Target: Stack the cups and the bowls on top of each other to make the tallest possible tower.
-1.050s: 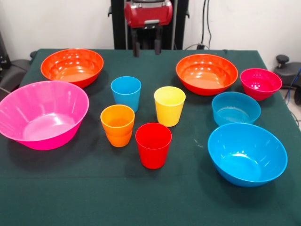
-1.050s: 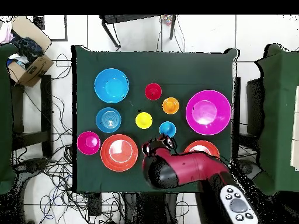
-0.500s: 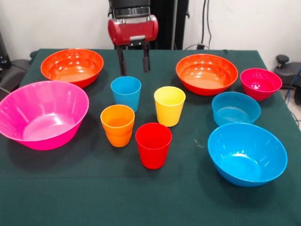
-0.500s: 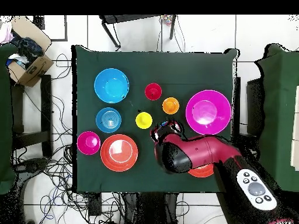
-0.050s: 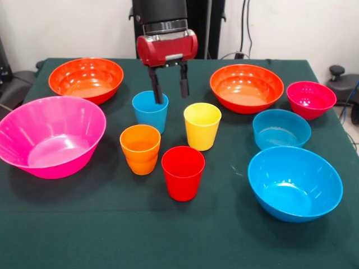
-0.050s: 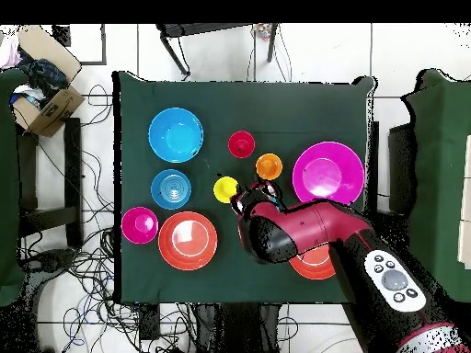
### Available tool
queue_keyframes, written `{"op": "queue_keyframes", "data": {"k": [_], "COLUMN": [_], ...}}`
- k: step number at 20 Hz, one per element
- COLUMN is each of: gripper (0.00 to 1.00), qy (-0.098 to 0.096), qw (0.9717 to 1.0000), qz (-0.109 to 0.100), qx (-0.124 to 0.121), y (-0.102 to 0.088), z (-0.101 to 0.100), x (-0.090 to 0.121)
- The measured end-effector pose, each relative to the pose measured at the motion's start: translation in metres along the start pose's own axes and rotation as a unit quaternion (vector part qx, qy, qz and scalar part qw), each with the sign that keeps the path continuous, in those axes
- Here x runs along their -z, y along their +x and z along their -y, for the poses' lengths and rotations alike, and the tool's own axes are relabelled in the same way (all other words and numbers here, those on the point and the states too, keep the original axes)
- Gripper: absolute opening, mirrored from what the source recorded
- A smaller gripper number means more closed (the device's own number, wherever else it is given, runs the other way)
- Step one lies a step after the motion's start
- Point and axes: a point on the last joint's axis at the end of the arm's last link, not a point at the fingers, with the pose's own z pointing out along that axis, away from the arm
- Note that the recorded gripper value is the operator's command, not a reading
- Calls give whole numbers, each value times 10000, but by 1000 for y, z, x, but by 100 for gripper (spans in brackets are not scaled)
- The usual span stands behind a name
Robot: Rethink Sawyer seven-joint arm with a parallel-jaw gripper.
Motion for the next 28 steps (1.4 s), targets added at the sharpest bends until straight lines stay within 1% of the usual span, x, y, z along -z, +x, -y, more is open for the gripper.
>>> {"op": "queue_keyframes", "data": {"k": [4, 8, 12, 15, 17, 18, 19, 21, 23, 25, 27, 28], "gripper": [100, 100, 100, 100, 100, 100, 100, 100, 100, 100, 100, 100], "qy": [-61, -100, -114, -132, -156, -181, -190, -222, -258, -283, -293, -309], "qw": [9999, 9999, 9999, 9998, 9995, 9989, 9987, 9975, 9957, 9942, 9934, 9924], "qz": [56, 53, 11, -111, -266, -417, -471, -667, -890, -1039, -1106, -1193], "qx": [70, 62, 60, 61, 62, 63, 64, 66, 68, 70, 72, 76], "y": [-3, -3, -1, 2, 6, 10, 11, 17, 23, 26, 28, 30], "z": [-5, -7, -7, -8, -8, -9, -9, -10, -11, -11, -12, -12], "x": [-5, -8, -8, -8, -8, -8, -8, -7, -6, -5, -5, -5]}}
